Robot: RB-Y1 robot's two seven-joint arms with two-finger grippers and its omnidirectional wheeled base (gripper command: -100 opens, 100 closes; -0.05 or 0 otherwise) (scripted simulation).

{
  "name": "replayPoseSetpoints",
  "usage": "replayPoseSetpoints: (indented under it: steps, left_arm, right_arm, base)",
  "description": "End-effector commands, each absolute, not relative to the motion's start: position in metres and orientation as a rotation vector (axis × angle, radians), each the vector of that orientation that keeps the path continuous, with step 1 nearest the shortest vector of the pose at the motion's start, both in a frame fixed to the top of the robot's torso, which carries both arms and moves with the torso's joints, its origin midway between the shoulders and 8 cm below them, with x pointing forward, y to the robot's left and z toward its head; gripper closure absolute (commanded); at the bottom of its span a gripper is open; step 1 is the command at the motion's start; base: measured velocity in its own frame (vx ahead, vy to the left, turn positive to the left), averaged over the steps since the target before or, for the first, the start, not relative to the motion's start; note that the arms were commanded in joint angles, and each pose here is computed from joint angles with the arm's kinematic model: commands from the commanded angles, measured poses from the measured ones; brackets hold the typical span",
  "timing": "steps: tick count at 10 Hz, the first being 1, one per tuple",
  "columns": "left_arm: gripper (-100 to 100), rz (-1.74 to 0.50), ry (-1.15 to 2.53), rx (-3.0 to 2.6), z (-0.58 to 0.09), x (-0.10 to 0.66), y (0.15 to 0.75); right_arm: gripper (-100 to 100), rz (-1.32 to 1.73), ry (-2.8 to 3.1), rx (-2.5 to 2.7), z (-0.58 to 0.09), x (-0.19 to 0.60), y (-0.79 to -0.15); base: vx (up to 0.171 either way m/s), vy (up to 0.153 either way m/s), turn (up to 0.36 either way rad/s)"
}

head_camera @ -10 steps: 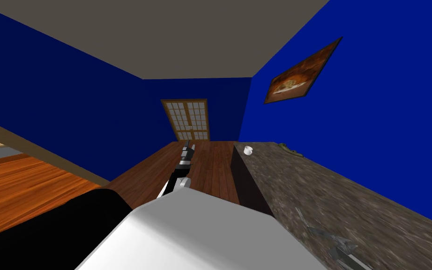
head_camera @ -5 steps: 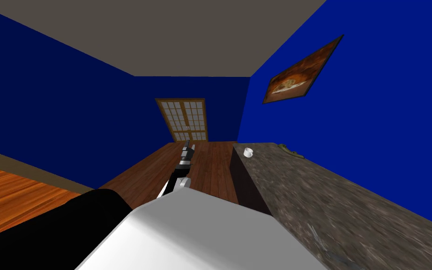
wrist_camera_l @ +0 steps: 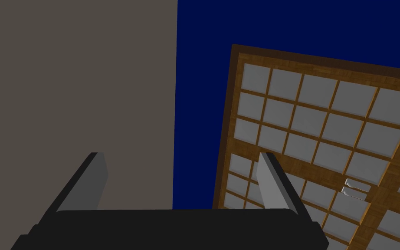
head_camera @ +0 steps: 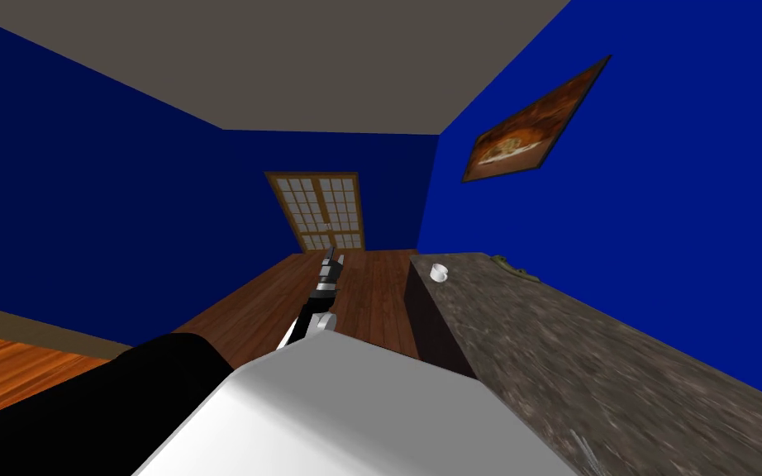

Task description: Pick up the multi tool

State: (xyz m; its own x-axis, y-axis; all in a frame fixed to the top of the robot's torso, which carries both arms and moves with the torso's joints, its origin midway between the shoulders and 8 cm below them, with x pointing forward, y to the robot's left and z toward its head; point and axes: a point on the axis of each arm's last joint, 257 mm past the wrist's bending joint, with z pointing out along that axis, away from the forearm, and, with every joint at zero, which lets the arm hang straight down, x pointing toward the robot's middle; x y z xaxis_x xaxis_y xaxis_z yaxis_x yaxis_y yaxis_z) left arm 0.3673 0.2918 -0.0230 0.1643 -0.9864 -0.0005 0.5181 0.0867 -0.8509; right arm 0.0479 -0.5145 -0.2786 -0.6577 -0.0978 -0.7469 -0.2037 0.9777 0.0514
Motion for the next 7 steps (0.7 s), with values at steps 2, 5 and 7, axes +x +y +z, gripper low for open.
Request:
replayPoseSetpoints:
  steps: [2,5,7]
  left_arm:
    - [0,-1.274,0.711,-0.839,-0.023,0.367,0.292]
    - [0,-1.274,0.711,-0.839,-0.023,0.367,0.292]
    - [0,-1.274,0.711,-0.838,-0.023,0.367,0.292]
  right_arm:
    - [100,0.167,2.278,-0.226,-0.271,0.024,-0.513]
    - [100,0.152,2.263,-0.259,-0.265,0.009,-0.513]
    - [0,0.156,2.266,-0.252,-0.266,0.01,-0.512]
  base:
    - [0.101,0.006,-0.048]
    - [0.09,0.01,-0.042]
    - [0.015,0.003,-0.002]
